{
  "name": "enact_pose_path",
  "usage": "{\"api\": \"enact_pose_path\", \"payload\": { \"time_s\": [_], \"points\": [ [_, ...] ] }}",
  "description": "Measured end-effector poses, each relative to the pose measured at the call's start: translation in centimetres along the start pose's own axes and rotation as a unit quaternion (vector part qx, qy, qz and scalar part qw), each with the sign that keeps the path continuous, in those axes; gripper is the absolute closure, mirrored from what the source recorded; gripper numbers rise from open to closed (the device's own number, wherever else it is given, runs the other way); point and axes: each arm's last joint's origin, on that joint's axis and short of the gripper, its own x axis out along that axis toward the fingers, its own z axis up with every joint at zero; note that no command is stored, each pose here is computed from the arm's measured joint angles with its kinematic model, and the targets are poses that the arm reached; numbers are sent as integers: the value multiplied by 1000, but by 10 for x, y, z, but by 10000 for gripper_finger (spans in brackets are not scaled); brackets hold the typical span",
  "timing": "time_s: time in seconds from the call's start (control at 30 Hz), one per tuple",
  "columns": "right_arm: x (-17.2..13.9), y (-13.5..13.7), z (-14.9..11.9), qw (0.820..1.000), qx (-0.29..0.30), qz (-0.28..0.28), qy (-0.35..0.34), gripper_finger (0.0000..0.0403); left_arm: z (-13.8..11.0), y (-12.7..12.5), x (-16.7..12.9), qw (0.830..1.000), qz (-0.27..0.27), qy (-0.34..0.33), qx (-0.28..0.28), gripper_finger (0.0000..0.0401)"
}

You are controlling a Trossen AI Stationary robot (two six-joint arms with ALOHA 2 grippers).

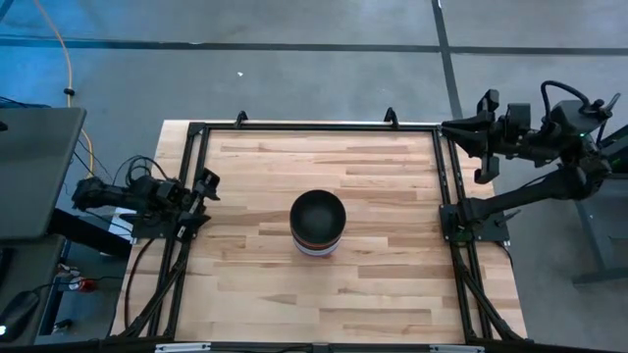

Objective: Nest bowls inside each other
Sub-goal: Return to Home Position

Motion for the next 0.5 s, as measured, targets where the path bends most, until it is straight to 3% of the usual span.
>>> {"api": "enact_pose_path", "payload": {
  "time_s": [0.2, 0.37, 0.5],
  "points": [
    [5, 2, -1, 1000, 0, 0, 7, 359, -6, 5, -1, 999, -4, 38, -11, 190],
    [5, 2, -2, 1000, 17, 1, 9, 359, -21, 12, -5, 992, 19, 116, -43, 190],
    [5, 2, -2, 1000, 22, 1, 10, 359, -25, 17, -7, 988, 48, 138, -52, 190]
  ]
}}
